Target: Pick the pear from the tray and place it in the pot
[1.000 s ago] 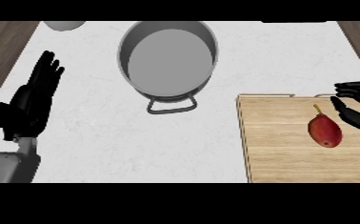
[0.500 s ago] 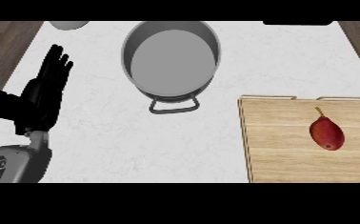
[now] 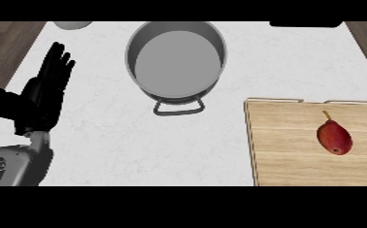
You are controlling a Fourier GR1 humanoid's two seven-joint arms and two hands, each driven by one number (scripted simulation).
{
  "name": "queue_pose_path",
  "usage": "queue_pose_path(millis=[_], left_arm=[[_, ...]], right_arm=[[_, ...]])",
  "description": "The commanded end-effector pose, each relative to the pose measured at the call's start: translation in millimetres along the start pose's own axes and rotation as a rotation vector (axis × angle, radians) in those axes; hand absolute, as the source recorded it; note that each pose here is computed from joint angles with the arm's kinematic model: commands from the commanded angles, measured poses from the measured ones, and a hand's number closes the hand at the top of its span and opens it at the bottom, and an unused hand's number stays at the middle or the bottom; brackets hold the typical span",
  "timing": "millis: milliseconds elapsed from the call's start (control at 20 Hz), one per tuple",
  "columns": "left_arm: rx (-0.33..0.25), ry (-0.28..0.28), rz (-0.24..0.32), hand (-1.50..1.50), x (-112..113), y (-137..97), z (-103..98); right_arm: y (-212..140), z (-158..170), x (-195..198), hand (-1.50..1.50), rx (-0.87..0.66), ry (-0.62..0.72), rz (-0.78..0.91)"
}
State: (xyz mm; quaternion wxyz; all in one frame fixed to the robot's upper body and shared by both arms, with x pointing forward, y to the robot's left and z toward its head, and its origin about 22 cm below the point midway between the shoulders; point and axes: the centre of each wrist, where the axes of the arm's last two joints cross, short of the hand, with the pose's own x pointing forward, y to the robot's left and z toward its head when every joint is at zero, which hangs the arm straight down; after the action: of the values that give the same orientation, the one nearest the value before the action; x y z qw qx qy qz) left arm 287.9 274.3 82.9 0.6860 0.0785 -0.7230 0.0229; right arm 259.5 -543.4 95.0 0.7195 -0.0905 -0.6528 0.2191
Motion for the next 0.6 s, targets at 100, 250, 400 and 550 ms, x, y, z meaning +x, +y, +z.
queue_pose_path(millis=[100, 250, 400, 550], left_arm=[[0.003, -0.016, 0.01, 0.0, 8, 5, 2], [0.013, -0.008, -0.009, 0.0, 6, 8, 2], [0.022, 0.015, -0.008, 0.0, 12, 15, 0], [0.016, 0.012, -0.004, 0.0, 0, 15, 21]], right_arm=[[22, -30, 21, -1.5, 0.292, 0.084, 0.162], [26, -47, 36, -1.5, 0.363, 0.141, 0.197], [34, -42, 23, -1.5, 0.381, 0.152, 0.186], [59, -56, 19, -1.5, 0.376, 0.142, 0.17]])
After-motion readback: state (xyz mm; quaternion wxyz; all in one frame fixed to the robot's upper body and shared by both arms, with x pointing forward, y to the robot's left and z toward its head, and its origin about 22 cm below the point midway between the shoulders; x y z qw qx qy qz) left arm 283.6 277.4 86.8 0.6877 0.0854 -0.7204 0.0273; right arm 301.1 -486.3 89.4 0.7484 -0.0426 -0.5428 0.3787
